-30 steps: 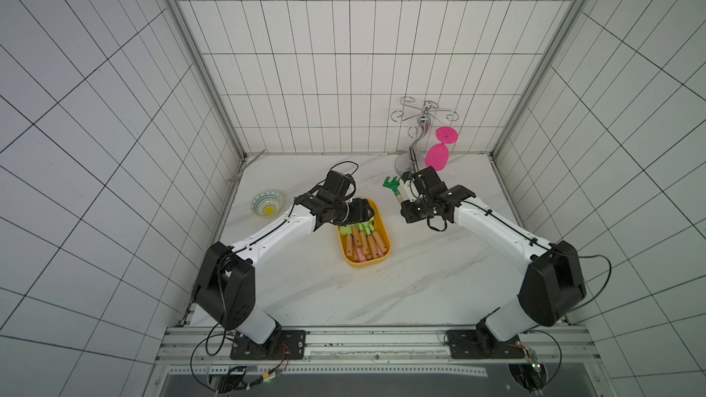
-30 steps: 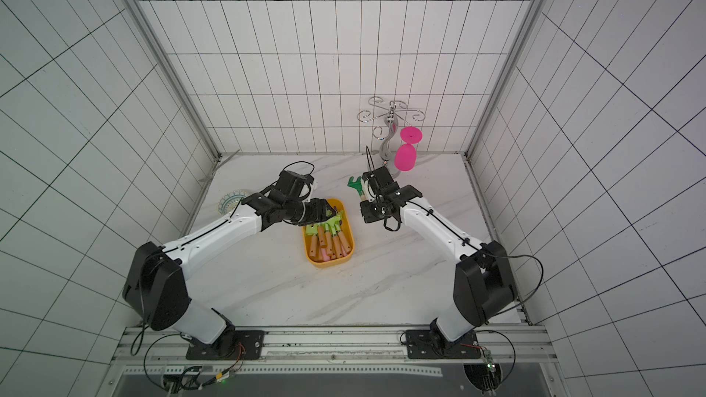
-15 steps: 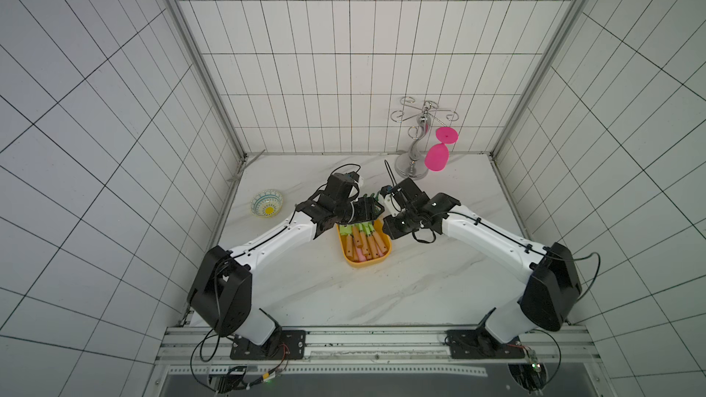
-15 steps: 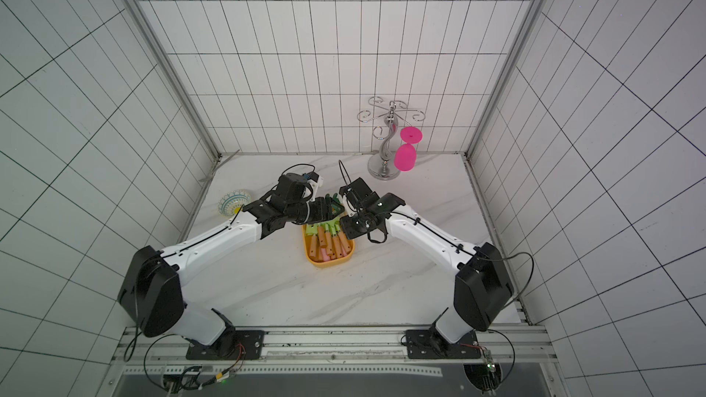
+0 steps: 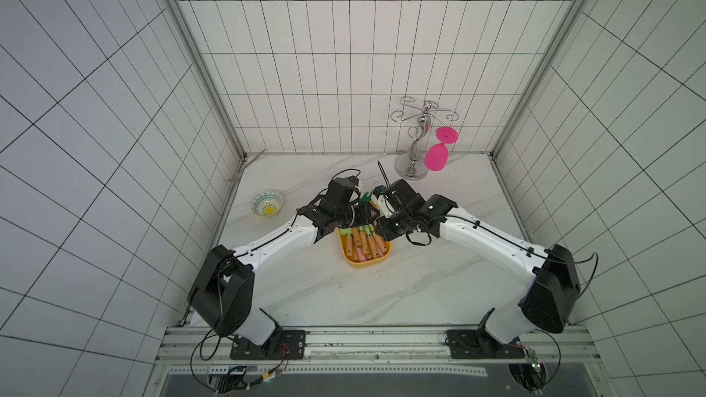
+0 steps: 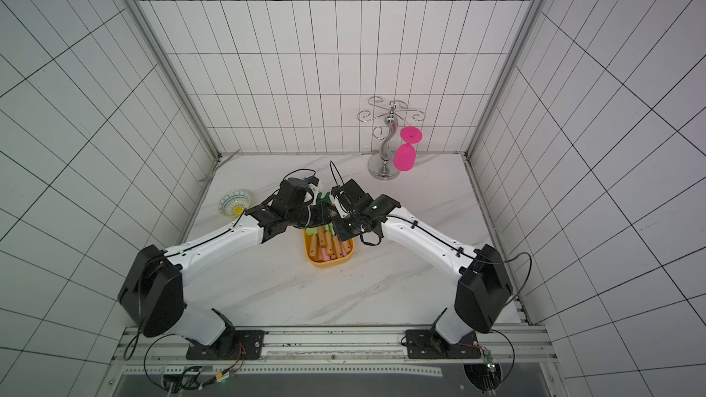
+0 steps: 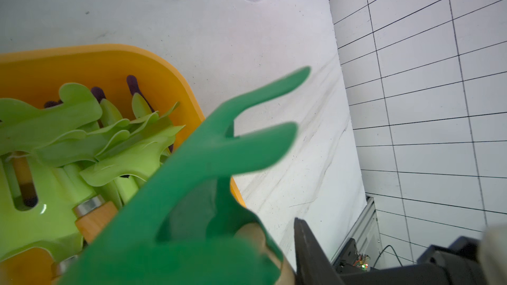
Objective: Put the rake into the storage box
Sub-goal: Pick up the rake at the center of the board, then place the rake in the storage box.
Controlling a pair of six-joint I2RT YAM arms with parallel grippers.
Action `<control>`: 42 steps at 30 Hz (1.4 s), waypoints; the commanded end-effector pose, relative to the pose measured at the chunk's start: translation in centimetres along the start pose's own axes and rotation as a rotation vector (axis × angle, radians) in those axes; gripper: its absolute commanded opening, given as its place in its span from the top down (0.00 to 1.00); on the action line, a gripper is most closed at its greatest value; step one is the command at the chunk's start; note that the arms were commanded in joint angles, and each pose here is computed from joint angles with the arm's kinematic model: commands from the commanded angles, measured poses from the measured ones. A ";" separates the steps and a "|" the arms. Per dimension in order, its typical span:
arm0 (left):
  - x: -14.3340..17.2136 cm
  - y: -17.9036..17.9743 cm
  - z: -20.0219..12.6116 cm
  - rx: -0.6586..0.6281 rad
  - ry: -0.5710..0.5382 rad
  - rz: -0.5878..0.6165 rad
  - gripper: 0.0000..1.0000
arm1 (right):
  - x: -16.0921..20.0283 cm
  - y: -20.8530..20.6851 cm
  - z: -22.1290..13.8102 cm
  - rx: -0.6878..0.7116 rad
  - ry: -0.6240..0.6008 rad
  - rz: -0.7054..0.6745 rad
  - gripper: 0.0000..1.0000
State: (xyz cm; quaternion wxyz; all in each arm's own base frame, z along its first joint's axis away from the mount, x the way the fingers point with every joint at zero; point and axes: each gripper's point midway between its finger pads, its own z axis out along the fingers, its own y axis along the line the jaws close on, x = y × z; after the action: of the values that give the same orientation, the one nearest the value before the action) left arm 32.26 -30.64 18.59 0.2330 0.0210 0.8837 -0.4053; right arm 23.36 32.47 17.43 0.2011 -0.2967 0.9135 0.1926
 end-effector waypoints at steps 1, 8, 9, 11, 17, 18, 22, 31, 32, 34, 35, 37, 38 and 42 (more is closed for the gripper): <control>-0.3 -0.3 -0.2 0.024 -0.012 0.037 0.78 | -1.4 1.6 -1.5 -0.021 -0.053 -0.032 0.88; 1.4 1.3 -0.2 0.027 0.011 0.010 0.89 | -0.7 2.4 -1.1 -0.037 -0.035 -0.052 0.70; 1.7 1.7 -0.2 0.021 0.014 0.003 0.90 | -0.6 2.5 -1.0 -0.040 -0.032 -0.054 0.67; 2.4 2.6 -0.4 0.008 0.019 -0.008 0.90 | -0.4 2.8 -0.6 -0.058 -0.022 -0.059 0.59; 4.1 5.7 -1.2 -0.046 0.001 -0.049 0.92 | -0.3 2.7 -0.5 -0.045 -0.023 -0.064 0.40; 4.3 6.1 -1.3 -0.048 -0.003 -0.055 0.92 | -0.4 2.2 -0.7 -0.018 -0.037 -0.066 0.38; 4.3 7.1 -1.1 -0.052 -0.020 -0.062 0.92 | -0.6 0.5 -1.1 0.067 -0.055 -0.094 0.35; 4.4 9.8 -0.2 -0.067 -0.030 -0.125 0.88 | 0.0 -2.2 -0.4 0.184 0.005 -0.097 0.34; 4.4 10.1 -0.2 -0.082 -0.033 -0.128 0.86 | 0.1 -2.3 -0.3 0.188 0.010 -0.094 0.34; 4.5 11.1 -0.2 -0.113 -0.042 -0.133 0.83 | 0.0 -2.8 -0.1 0.202 0.011 -0.087 0.34; 4.4 11.5 -0.1 -0.121 -0.044 -0.137 0.80 | 0.0 -3.0 0.0 0.207 0.014 -0.083 0.34; 4.3 11.9 0.0 -0.125 -0.035 -0.147 0.65 | 0.0 -3.4 0.1 0.215 0.020 -0.075 0.34; 4.1 11.9 0.0 -0.128 -0.034 -0.148 0.58 | -0.1 -3.5 0.2 0.215 0.022 -0.075 0.34; 3.4 11.0 -1.0 -0.129 -0.062 -0.132 0.35 | -0.1 -3.8 0.5 0.229 0.030 -0.081 0.34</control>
State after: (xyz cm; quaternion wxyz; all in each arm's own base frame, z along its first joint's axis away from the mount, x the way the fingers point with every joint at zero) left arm 31.01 -23.79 9.37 0.2189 -0.0613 0.8983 -0.3759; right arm 24.97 29.95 15.53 0.2204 -0.3130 0.9197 0.0873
